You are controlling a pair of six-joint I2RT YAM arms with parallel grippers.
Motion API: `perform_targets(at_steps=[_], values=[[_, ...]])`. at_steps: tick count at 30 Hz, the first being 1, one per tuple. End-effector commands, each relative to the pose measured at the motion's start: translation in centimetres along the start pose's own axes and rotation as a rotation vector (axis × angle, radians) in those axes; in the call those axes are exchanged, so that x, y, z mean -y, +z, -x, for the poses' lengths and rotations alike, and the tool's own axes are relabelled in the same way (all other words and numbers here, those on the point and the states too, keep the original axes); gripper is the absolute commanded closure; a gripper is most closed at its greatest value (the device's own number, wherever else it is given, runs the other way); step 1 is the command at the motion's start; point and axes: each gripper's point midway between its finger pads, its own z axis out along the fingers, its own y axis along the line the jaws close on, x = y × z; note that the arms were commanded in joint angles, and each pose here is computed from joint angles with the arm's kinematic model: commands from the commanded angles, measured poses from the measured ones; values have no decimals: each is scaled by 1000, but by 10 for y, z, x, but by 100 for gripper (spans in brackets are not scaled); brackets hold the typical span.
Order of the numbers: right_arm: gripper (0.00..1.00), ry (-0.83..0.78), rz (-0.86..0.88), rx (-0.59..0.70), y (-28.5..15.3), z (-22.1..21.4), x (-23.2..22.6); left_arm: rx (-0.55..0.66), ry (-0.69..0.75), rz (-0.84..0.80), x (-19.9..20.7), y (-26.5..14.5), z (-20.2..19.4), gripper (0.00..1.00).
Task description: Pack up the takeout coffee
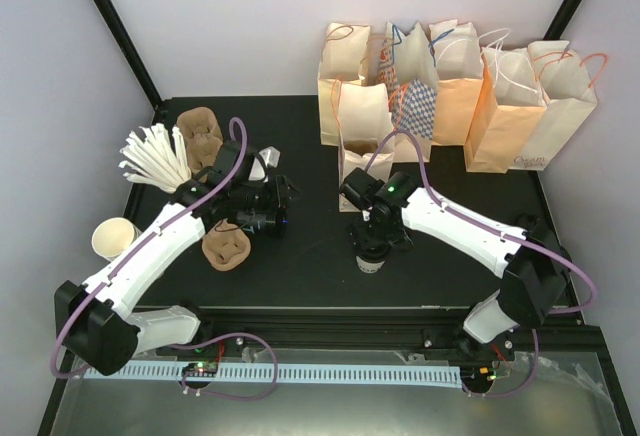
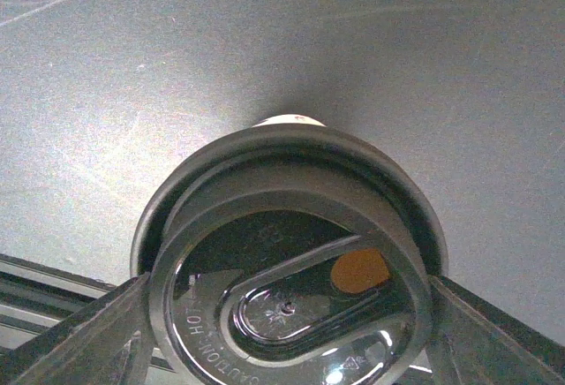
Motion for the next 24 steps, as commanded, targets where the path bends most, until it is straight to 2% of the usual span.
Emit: perform_targets(at_steps=[1,3,5,12,19,24], values=[[20,-7,-17,23,-3,7,-2,22,16,12,-3,-8,2,57],[21,-10,-25,36,-6,9,-1,30,17,14,-4,-9,3,52],[21,-11,-26,57,-13,11,0,40,29,5,-1,-10,6,38],[24,-21,12,228,-66,24,5,114,110,-116,36,-16,35,2],[27,-64,126,438,-132,20,10,171,139,-183,77,-2,86,1],[27,-51,151,585,-175,16,23,180,141,-141,96,18,117,2]])
